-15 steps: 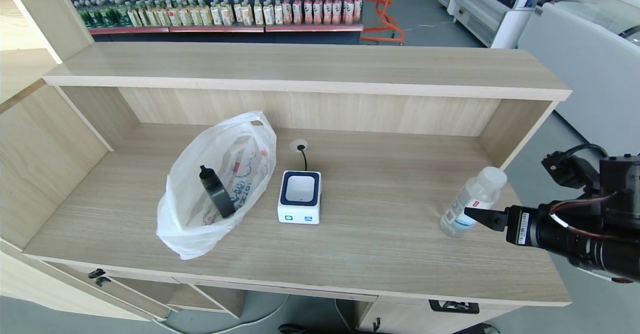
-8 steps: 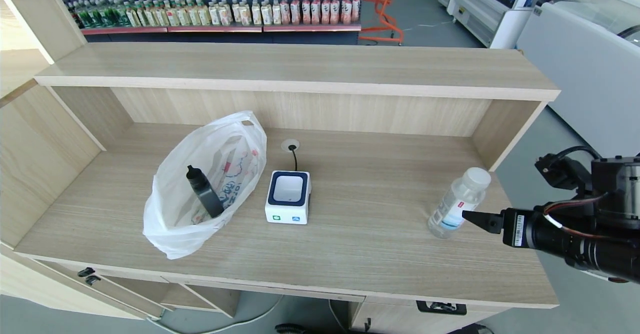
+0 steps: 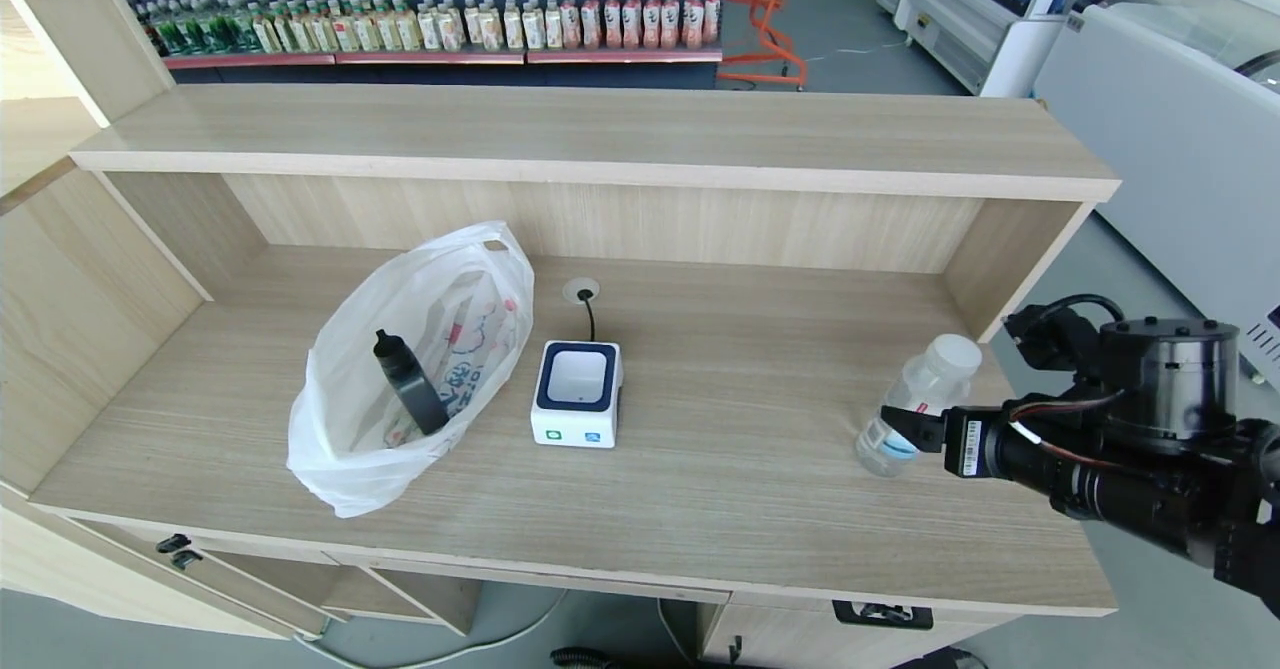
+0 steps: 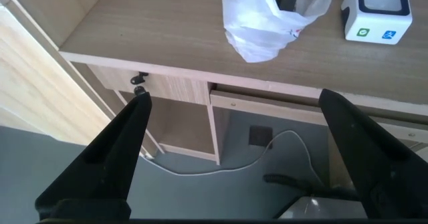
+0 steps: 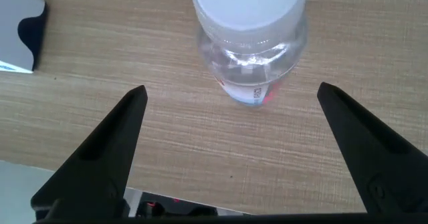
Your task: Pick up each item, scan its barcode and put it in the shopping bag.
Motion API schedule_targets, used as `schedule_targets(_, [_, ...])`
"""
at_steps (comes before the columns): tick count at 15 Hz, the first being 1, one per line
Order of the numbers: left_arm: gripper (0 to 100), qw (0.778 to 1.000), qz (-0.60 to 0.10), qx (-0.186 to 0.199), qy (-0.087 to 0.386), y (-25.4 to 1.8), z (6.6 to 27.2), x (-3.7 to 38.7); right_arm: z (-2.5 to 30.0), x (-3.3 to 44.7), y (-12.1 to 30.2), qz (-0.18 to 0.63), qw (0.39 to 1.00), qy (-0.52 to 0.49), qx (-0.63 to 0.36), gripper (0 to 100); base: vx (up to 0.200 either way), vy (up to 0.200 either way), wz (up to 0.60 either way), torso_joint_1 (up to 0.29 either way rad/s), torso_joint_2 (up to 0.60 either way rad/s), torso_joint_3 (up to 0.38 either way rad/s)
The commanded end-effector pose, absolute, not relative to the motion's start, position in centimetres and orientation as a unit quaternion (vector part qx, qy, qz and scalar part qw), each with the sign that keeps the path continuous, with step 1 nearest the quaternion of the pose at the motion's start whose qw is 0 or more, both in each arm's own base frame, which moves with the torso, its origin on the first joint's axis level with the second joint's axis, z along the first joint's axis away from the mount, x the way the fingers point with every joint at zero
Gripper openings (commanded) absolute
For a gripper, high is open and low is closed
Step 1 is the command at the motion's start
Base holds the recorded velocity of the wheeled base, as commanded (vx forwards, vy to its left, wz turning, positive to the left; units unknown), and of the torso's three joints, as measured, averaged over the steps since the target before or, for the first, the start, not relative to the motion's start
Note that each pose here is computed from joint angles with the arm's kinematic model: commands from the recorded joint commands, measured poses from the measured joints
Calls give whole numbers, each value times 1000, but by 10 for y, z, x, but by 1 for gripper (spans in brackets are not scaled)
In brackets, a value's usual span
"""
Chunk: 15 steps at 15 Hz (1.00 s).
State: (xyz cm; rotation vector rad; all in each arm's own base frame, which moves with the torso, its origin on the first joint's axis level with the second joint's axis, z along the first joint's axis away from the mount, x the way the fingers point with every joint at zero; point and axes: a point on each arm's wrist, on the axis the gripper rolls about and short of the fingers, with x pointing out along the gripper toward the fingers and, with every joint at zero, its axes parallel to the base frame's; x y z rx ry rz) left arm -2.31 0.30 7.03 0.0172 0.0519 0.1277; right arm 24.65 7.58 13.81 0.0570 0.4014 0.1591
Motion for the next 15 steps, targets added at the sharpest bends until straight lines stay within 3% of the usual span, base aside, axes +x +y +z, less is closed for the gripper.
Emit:
schedule_targets(1, [100, 998, 64, 9, 26, 3, 70, -23, 118, 259, 81, 81, 972, 219, 13, 100, 0, 0, 0, 0, 0, 0])
schedule_targets(7, [100, 998, 64, 9, 26, 3, 70, -23, 99, 277, 91, 92, 974, 205, 1, 100, 0, 0, 0, 0, 0, 0])
schedule_targets(15, [100, 998, 64, 9, 26, 3, 70, -23, 109, 290, 96, 101, 981, 165, -28, 100, 0, 0, 0, 0, 0, 0])
